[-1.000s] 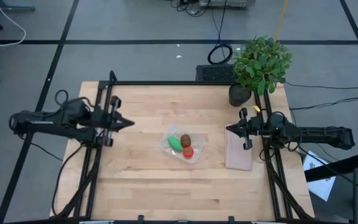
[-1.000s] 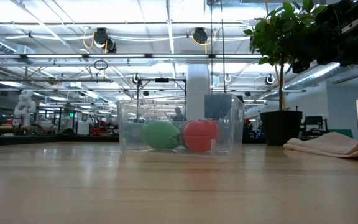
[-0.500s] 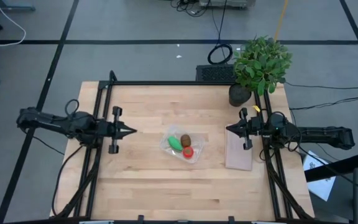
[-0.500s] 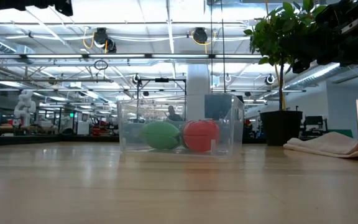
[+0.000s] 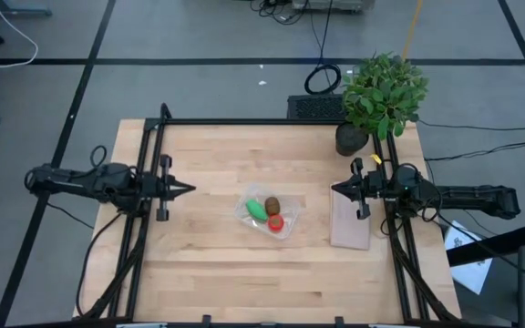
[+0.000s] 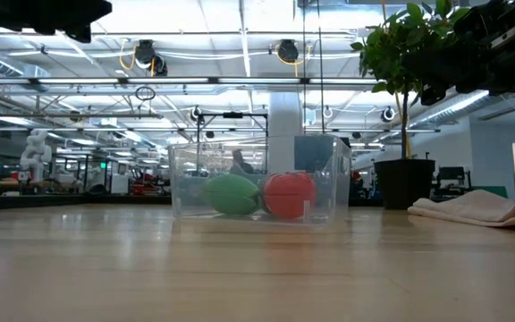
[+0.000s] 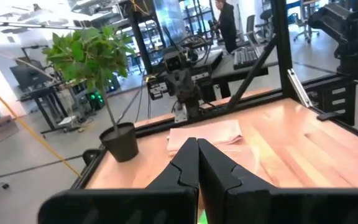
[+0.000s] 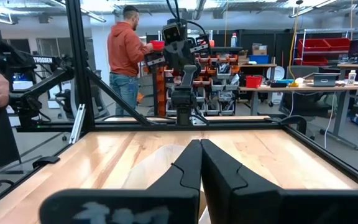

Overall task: Pick and placing Produce into tupperware
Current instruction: Return to Home Position

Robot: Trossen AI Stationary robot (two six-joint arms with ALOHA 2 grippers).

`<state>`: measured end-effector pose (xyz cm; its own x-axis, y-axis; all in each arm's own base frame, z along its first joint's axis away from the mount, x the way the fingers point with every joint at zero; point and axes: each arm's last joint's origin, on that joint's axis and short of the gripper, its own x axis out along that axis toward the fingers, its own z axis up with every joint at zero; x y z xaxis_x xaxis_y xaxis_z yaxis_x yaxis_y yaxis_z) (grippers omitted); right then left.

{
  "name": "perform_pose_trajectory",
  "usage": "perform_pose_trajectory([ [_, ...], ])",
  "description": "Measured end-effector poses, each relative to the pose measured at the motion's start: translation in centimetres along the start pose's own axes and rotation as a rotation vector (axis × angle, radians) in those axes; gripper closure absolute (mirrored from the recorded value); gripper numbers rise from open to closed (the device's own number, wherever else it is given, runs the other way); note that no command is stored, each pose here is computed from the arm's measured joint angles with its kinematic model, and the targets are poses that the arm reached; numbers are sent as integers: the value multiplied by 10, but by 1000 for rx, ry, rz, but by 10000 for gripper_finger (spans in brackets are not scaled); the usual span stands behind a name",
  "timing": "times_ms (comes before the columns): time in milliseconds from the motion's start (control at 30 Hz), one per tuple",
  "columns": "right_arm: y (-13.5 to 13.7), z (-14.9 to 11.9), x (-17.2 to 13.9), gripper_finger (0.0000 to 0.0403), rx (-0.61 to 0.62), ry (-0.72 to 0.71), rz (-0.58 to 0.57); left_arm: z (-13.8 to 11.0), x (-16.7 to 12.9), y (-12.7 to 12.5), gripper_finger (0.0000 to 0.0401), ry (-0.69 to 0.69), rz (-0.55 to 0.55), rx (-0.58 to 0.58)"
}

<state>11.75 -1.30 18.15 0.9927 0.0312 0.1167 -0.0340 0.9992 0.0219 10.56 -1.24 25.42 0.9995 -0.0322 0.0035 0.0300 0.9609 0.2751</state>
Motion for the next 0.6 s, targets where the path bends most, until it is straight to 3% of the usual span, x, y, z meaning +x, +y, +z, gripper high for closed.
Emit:
perform_pose_trajectory([
  [333, 0, 0, 0, 403, 14, -2, -4, -23, -5, -5, 401, 42, 40, -15],
  [600, -2, 4, 0, 403, 42, -47, -77, -37, -13, -6, 401, 67, 81, -20],
])
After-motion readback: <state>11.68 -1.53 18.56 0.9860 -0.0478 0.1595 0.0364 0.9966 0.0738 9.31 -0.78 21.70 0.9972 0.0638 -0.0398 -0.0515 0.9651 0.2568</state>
